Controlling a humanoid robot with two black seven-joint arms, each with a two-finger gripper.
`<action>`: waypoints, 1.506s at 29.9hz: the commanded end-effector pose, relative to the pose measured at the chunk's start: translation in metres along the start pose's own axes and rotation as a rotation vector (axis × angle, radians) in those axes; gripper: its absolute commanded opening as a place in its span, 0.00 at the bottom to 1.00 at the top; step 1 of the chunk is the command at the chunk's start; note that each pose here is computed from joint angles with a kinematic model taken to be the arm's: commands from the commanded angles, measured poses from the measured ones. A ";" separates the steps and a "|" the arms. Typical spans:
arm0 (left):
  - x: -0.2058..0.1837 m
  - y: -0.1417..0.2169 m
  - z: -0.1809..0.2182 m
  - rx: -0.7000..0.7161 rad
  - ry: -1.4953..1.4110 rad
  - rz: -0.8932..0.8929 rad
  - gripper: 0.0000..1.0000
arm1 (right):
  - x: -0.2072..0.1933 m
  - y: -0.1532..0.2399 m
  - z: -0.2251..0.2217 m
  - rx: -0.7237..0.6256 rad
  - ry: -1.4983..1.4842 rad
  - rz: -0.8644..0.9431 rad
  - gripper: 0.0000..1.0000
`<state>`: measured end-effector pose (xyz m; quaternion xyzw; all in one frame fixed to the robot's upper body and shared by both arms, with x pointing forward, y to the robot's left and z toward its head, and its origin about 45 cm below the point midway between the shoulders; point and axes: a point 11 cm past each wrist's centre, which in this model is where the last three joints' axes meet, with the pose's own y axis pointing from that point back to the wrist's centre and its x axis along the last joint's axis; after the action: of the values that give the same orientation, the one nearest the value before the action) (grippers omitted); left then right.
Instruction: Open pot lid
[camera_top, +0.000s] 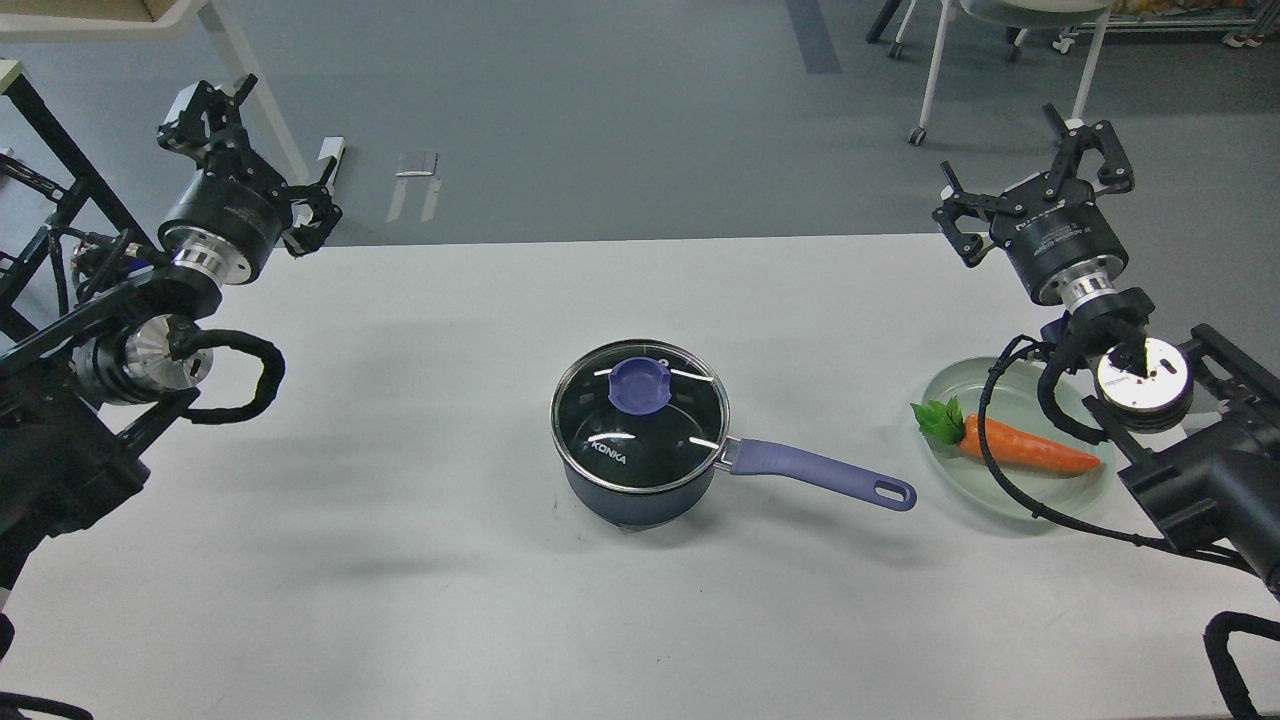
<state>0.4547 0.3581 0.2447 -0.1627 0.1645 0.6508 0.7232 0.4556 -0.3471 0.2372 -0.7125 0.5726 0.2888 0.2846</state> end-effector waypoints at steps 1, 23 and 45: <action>0.009 0.006 -0.002 0.014 -0.012 0.015 1.00 | -0.002 0.004 -0.032 -0.007 0.145 -0.013 1.00; -0.015 0.015 -0.012 0.109 -0.149 -0.119 1.00 | -0.146 0.083 0.029 -0.368 1.811 -0.856 1.00; -0.025 0.014 -0.009 0.110 -0.200 -0.159 1.00 | -0.062 0.149 0.112 -0.690 2.292 -1.319 0.83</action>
<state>0.4386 0.3337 0.2482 -0.0697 0.1130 0.5941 0.7934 0.2836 -0.2463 0.2024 -0.7243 -0.0615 -0.5256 -0.4420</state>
